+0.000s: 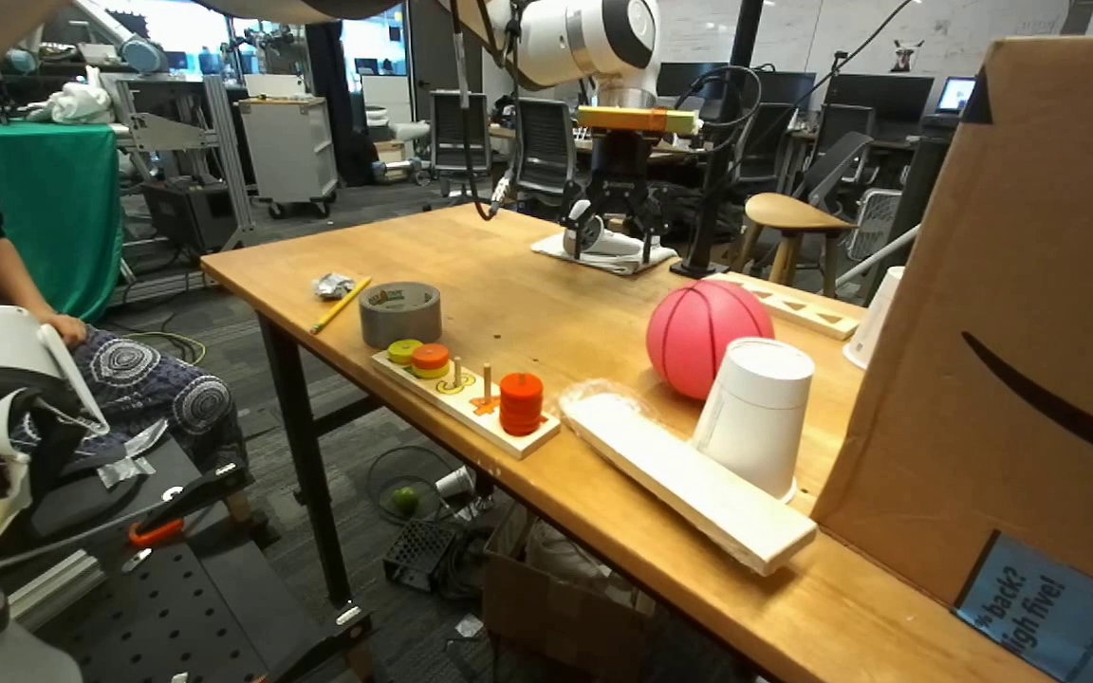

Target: Move the ball on the table

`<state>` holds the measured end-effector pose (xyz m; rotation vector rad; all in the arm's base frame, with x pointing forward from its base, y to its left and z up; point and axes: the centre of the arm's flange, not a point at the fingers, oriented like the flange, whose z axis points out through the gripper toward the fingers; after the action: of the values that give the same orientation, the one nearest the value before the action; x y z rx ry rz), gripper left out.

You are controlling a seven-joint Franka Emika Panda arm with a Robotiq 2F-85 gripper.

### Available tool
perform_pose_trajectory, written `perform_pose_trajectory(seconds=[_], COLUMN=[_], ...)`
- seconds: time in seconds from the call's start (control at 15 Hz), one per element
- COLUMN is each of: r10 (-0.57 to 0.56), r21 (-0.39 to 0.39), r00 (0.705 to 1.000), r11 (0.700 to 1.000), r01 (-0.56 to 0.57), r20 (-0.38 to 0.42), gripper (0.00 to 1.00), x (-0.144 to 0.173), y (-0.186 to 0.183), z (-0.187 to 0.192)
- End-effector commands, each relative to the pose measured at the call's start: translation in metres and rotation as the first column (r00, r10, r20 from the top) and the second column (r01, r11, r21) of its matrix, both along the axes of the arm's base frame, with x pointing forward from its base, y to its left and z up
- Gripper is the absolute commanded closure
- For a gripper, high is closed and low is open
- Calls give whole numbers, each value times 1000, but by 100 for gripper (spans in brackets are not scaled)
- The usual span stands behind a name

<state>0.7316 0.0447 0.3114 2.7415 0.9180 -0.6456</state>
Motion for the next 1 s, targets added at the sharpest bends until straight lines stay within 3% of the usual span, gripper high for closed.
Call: perform_pose_trajectory(seconds=[0.0, 0.47, 0.53, 0.67, 0.93], r10=[43, 103, 151, 239, 422], r21=[-24, -54, -65, -75, -151], r00=[999, 994, 988, 971, 907], r11=[999, 993, 986, 969, 896], r01=[-43, -104, -151, -237, -417], r20=[-7, -19, -4, 15, 4], gripper=[0, 0, 0, 0, 0], x=[0, 0, 0, 3, 14], y=[3, 9, 7, 2, -30], z=[1, 3, 1, -1, 1])
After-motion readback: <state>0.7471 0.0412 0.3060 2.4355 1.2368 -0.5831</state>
